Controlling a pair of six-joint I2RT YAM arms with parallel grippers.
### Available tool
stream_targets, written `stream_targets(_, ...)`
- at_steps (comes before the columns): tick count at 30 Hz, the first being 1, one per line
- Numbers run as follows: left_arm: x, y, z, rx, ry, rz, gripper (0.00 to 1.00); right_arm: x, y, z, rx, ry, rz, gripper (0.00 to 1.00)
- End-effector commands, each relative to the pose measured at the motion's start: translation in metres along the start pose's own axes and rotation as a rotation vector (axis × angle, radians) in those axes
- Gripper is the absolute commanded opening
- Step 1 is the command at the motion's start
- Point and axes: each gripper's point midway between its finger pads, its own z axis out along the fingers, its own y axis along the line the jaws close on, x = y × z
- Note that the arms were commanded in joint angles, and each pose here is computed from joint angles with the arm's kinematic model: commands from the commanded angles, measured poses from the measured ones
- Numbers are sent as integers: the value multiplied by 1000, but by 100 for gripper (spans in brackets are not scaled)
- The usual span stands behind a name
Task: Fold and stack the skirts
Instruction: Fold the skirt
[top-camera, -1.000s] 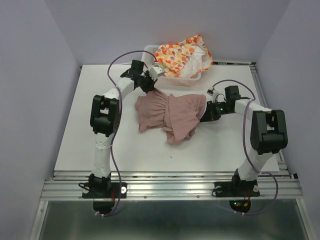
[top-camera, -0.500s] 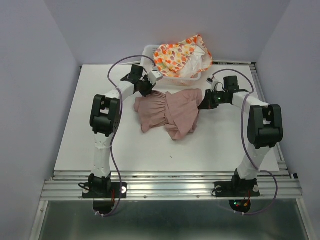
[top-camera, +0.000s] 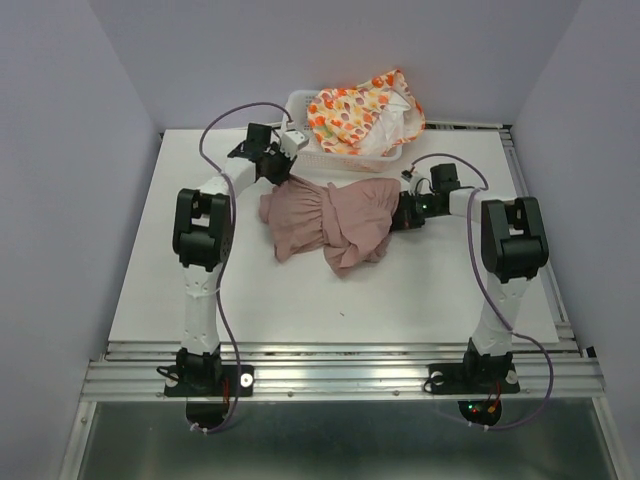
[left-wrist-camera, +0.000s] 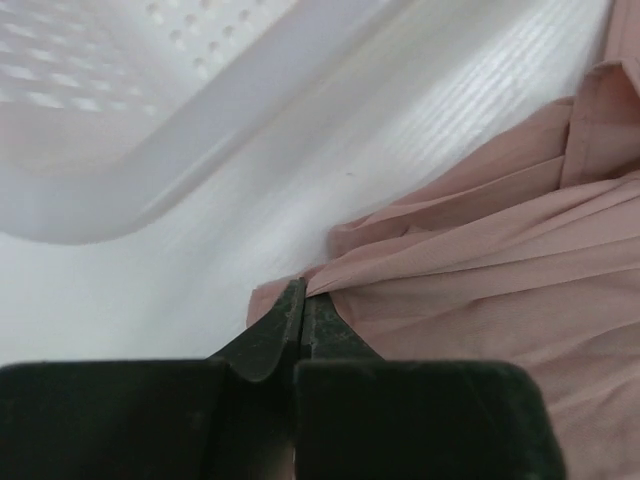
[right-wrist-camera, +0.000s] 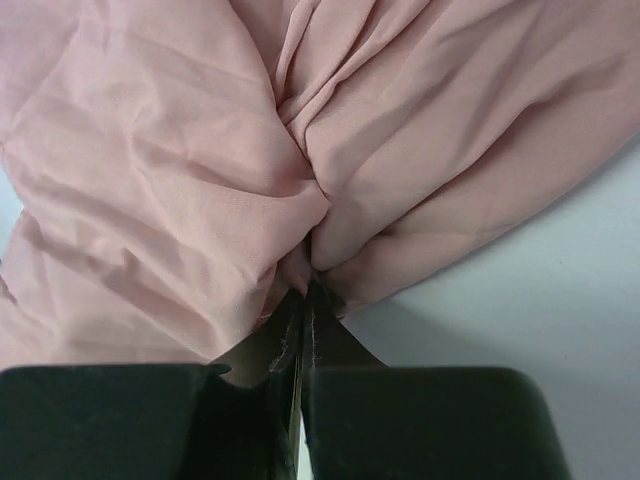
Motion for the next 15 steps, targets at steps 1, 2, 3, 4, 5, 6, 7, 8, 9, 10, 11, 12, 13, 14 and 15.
stream_targets(1,-64,47,-44,-143,-134,8,31,20,-26,-1,149,57,-25,1)
stream_targets(2,-70,45,-47,-131,-151,1,37,22,-24,-2,143,61,-17,1)
stream_targets(3,-74,44,-51,-129,-168,-9,56,24,-22,-2,138,65,-7,1)
stream_targets(4,-88,42,-66,-137,-203,-17,68,28,-15,-2,126,73,-6,1)
stream_targets(5,-91,41,-72,-144,-216,-24,91,30,-12,-3,121,75,-3,1)
stream_targets(6,-96,41,-81,-151,-231,-33,93,33,-6,-2,114,83,-13,1)
stream_targets(7,-111,41,-102,-174,-267,-26,94,38,-1,-1,110,92,-13,1)
stream_targets(8,-113,38,-110,-179,-275,-54,94,48,6,-1,100,107,-9,1)
stream_targets(9,-117,28,-128,-167,-294,-60,94,53,8,-2,97,113,6,1)
stream_targets(10,-118,16,-136,-121,-311,-65,93,60,13,-2,92,125,12,1)
stream_targets(11,-116,3,-141,-88,-315,-84,91,65,14,-4,94,131,21,1)
stream_targets(12,-105,-15,-149,-54,-304,-97,86,75,16,-7,99,143,36,1)
stream_targets(13,-101,-26,-153,-27,-301,-101,83,79,16,-8,103,148,41,1)
stream_targets(14,-94,-41,-154,15,-292,-102,80,83,16,-10,108,154,49,1)
stream_targets(15,-78,-61,-156,51,-261,-98,77,91,20,-15,111,170,71,1)
